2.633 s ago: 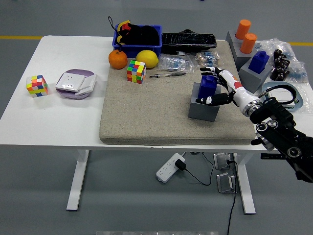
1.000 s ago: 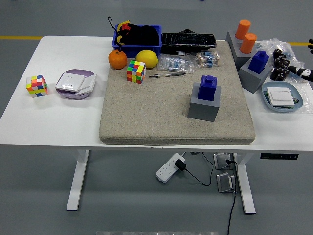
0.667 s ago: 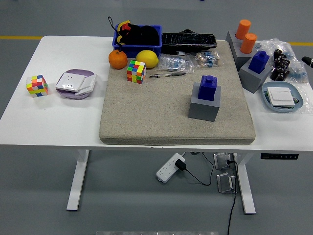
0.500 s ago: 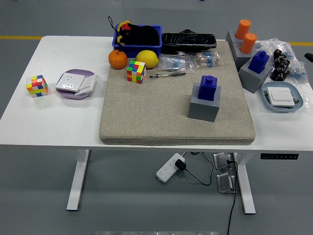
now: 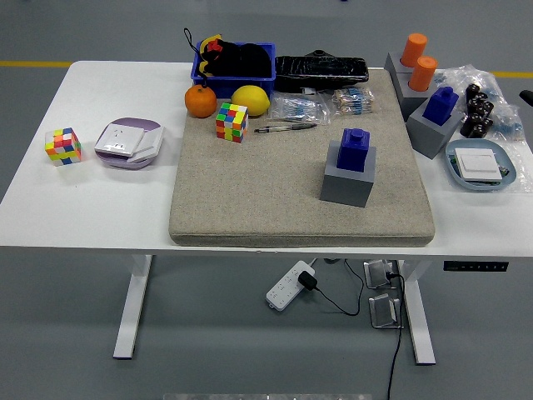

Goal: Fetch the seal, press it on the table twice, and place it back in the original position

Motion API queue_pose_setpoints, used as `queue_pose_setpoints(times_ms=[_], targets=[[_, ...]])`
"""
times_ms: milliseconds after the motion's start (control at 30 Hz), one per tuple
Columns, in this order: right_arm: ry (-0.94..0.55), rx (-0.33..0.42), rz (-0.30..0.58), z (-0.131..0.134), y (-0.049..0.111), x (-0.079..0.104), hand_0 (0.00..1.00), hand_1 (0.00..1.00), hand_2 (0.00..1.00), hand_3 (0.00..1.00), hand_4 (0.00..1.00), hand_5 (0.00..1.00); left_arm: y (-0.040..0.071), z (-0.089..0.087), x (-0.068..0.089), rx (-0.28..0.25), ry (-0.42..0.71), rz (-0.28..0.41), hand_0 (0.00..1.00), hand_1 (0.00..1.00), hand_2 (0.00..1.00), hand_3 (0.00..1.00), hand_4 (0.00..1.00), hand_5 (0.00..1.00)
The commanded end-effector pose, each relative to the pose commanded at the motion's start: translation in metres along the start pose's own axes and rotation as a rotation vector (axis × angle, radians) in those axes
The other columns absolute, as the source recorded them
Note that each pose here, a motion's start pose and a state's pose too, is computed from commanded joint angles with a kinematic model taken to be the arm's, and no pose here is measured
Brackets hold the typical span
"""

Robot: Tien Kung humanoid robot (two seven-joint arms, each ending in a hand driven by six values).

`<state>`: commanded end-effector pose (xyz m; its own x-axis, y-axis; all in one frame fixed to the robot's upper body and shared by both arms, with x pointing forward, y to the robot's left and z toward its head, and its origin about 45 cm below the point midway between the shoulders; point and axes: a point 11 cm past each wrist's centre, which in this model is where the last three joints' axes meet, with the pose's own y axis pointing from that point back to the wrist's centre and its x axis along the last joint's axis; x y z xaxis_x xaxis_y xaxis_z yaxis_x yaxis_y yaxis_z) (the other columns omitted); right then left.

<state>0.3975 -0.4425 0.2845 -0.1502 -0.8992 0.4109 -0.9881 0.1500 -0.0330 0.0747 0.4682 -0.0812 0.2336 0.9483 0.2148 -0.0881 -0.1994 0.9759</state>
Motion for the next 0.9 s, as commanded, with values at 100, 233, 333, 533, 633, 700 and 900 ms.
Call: queue_pose_setpoints(times_ms=[100, 233, 333, 533, 633, 700, 900], targets=[[0.000, -0.004, 0.002, 0.0014, 0.0006, 0.0010, 0.892, 0.876, 0.849, 0.845, 0.998, 0.346, 0.0002, -0.0004, 0.0009, 0.000, -0.001, 0.002, 0.825, 0.795, 0.763, 0.814, 0.749, 0.306], [0.003, -0.008, 0.001, 0.0021, 0.0009, 0.0014, 0.892, 0.876, 0.849, 0.845, 0.998, 0.346, 0.0005, -0.0002, 0.0021, 0.000, -0.002, 0.004, 0.825, 0.795, 0.763, 0.814, 0.749, 0.306], [0.003, -0.009, 0.004, 0.0025, 0.0010, 0.0022, 0.891, 0.876, 0.849, 0.845, 0.998, 0.348, 0.0006, -0.0005, 0.0024, 0.002, -0.005, 0.004, 0.824, 0.795, 0.762, 0.814, 0.748, 0.306], [0.006, -0.013, 0.009, 0.0033, 0.0017, 0.0052, 0.887, 0.874, 0.846, 0.843, 0.998, 0.348, 0.0012, 0.0010, 0.0044, -0.001, -0.010, 0.007, 0.824, 0.797, 0.764, 0.815, 0.747, 0.307], [0.002, -0.014, 0.005, 0.0040, 0.0020, 0.0049, 0.887, 0.874, 0.846, 0.843, 0.998, 0.348, 0.0013, 0.0003, 0.0050, 0.001, -0.014, 0.008, 0.824, 0.797, 0.764, 0.815, 0.747, 0.307], [0.001, -0.017, 0.002, 0.0046, 0.0022, 0.0046, 0.887, 0.872, 0.849, 0.844, 0.998, 0.349, 0.0014, -0.0002, 0.0054, 0.003, -0.017, 0.008, 0.825, 0.797, 0.762, 0.814, 0.745, 0.306], [0.002, -0.025, 0.001, 0.0068, 0.0033, 0.0047, 0.887, 0.872, 0.851, 0.842, 0.998, 0.352, 0.0016, -0.0021, 0.0061, 0.008, -0.022, 0.010, 0.824, 0.798, 0.763, 0.814, 0.745, 0.306]])
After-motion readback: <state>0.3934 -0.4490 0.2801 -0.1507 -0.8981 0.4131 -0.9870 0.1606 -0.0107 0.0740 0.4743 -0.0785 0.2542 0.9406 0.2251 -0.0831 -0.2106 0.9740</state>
